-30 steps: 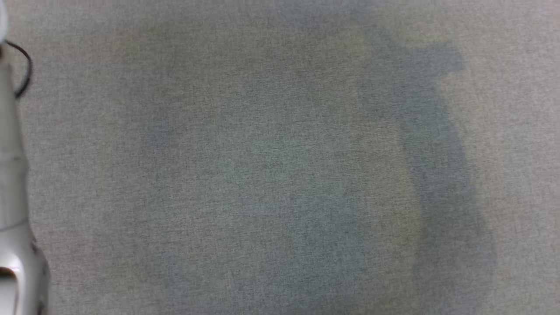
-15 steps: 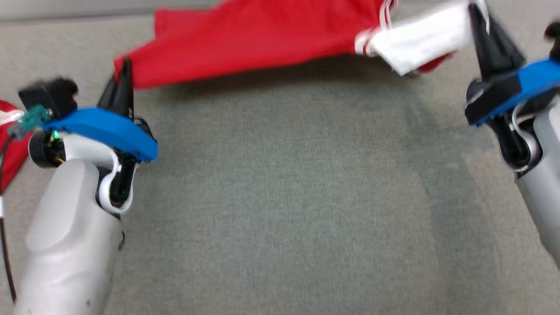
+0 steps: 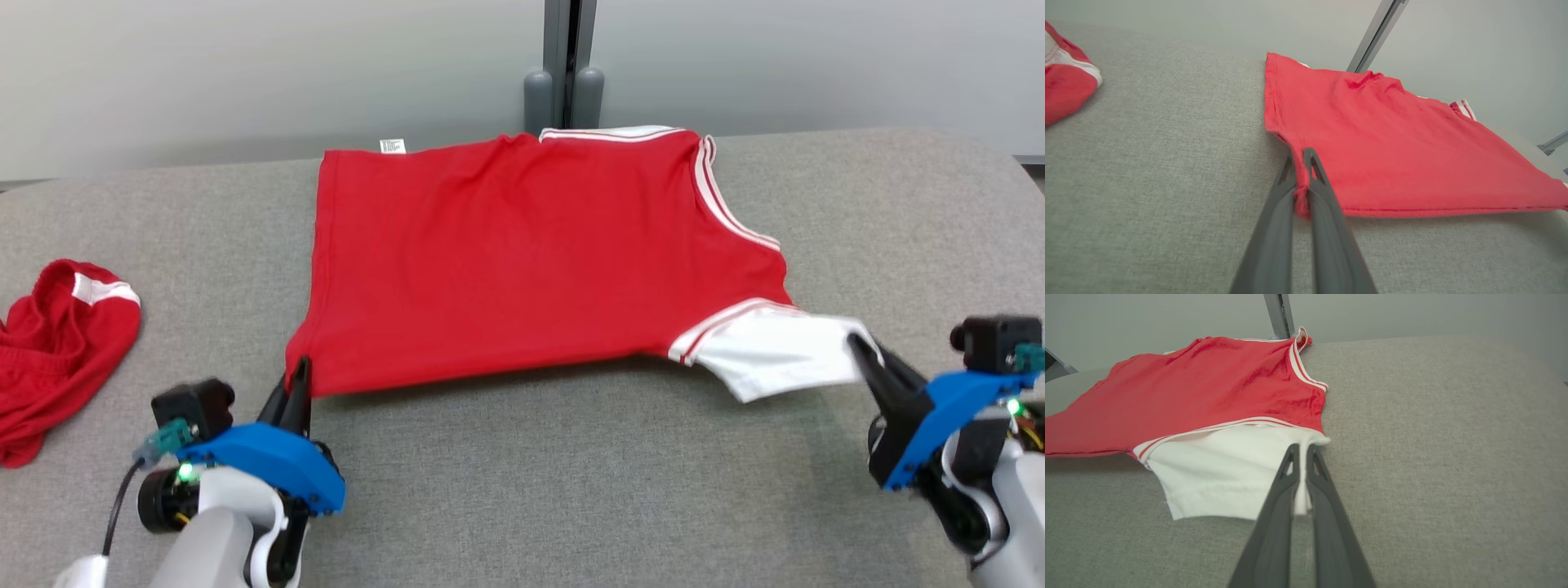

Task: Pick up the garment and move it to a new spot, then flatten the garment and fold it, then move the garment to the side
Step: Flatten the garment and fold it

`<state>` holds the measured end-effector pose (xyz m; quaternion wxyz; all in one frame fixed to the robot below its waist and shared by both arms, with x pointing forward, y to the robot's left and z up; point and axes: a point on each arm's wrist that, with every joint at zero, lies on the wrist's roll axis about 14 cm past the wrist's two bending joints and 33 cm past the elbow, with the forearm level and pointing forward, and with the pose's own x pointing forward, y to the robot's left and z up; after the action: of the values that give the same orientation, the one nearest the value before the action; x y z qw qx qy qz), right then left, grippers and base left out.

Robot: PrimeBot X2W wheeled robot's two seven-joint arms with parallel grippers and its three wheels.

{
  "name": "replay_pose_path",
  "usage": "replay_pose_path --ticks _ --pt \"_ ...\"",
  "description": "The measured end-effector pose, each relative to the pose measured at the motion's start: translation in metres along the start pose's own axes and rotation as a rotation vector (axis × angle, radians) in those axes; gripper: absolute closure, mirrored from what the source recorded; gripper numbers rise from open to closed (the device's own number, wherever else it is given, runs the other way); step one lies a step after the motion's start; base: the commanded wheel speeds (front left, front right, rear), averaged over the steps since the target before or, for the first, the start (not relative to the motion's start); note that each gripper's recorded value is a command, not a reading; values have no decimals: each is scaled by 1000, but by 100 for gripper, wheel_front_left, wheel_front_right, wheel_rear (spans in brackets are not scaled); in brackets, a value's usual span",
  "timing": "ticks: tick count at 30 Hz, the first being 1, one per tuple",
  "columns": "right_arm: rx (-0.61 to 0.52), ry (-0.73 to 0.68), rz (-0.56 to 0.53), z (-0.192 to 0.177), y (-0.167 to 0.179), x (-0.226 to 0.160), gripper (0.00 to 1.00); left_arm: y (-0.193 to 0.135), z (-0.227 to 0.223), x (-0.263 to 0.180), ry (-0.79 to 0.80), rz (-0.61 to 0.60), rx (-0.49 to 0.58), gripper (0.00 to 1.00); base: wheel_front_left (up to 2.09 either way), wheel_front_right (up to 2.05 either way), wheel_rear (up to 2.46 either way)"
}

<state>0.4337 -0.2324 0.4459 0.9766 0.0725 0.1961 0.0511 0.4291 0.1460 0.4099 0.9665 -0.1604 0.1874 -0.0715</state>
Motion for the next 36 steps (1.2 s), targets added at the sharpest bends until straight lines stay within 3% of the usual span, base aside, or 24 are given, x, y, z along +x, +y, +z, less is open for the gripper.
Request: replay_pose_path --ticks 11,24,30,36 --pt "65 171 -50 -50 21 -53 100 11 -19 -41 3 95 -12 100 0 0 0" --pt "90 315 -109 -75 27 -89 100 28 -51 -71 118 179 73 100 0 0 0" --pt "79 295 -105 -66 31 -89 100 21 -44 -71 106 161 85 100 0 0 0" --pt "-13 164 -61 -23 41 -65 100 6 -25 -56 111 99 132 100 0 0 0"
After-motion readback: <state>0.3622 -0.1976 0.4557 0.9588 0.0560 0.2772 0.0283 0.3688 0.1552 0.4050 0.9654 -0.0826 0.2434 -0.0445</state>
